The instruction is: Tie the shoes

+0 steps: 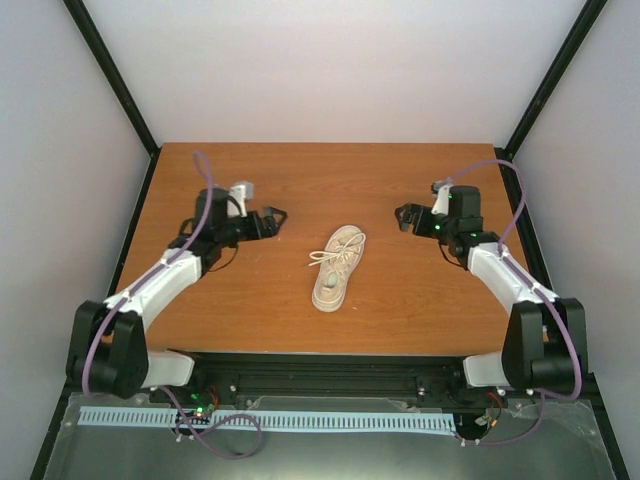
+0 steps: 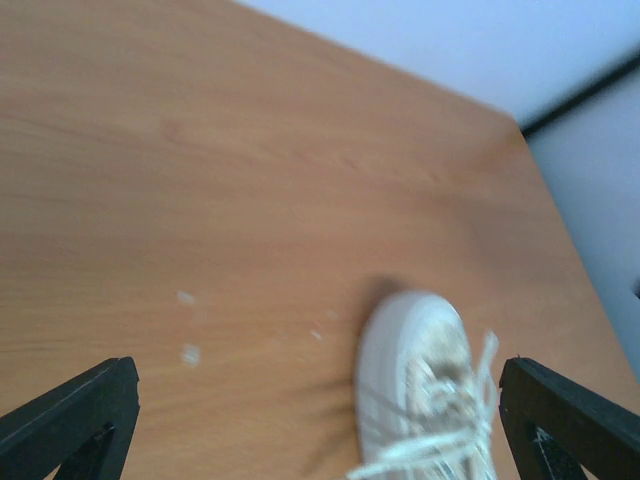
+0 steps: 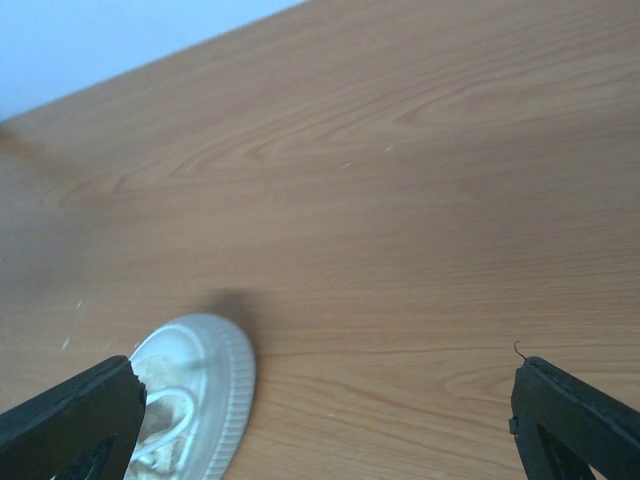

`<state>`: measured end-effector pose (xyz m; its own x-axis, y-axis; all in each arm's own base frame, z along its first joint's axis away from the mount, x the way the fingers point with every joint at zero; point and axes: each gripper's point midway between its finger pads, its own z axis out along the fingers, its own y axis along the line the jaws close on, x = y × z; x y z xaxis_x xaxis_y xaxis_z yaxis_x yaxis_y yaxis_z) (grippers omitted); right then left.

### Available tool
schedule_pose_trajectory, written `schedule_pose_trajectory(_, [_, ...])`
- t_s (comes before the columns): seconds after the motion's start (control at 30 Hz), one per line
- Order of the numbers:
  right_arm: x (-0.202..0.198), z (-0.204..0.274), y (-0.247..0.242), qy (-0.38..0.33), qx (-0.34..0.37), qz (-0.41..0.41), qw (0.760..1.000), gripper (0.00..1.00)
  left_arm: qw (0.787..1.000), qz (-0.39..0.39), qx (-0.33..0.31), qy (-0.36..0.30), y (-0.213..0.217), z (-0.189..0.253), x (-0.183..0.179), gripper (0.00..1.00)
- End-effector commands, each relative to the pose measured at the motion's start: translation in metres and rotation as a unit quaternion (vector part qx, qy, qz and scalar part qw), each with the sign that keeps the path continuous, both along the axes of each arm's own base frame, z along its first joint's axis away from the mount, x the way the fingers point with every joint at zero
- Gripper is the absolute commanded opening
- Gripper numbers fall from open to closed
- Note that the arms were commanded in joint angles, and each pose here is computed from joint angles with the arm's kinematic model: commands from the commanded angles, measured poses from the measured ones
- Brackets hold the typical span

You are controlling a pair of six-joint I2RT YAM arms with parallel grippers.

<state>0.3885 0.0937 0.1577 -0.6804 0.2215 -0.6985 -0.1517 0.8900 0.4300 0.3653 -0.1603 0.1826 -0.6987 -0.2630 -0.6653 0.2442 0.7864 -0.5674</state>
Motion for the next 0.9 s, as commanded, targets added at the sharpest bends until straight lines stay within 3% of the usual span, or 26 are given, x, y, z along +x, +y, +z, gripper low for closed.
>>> schedule_pose_trajectory(0.0, [0.0,0.025,-0.052,-0.046,-0.009,-0.073,0.996,1.0,0.992,0.121,0.019,-0.013,0.081,0.025,0.015,1.0])
schedule_pose_trajectory(0.17, [-0.008,0.053,-0.113,-0.117,-0.046,-0.186,0.974,1.0,0.949,0.315,0.0,-0.029,0.206,0.023,0.003,1.0])
schedule_pose_trajectory(0.3, [-0.028,0.061,-0.148,-0.188,-0.093,-0.279,0.937,1.0,0.885,0.455,0.097,-0.03,0.271,-0.004,-0.025,1.0])
schedule_pose_trajectory(0.37, [-0.036,0.056,-0.157,-0.219,-0.11,-0.301,0.921,1.0,0.869,0.473,0.132,-0.055,0.282,-0.014,-0.032,1.0])
schedule_pose_trajectory(0.57, [-0.033,0.024,-0.167,-0.236,-0.164,-0.316,0.904,1.0,0.885,0.426,0.163,-0.087,0.268,-0.034,-0.019,1.0])
schedule_pose_trajectory(0.87, [-0.018,-0.015,-0.168,-0.205,-0.201,-0.306,0.908,1.0,0.885,0.417,0.187,-0.086,0.27,-0.047,-0.002,1.0])
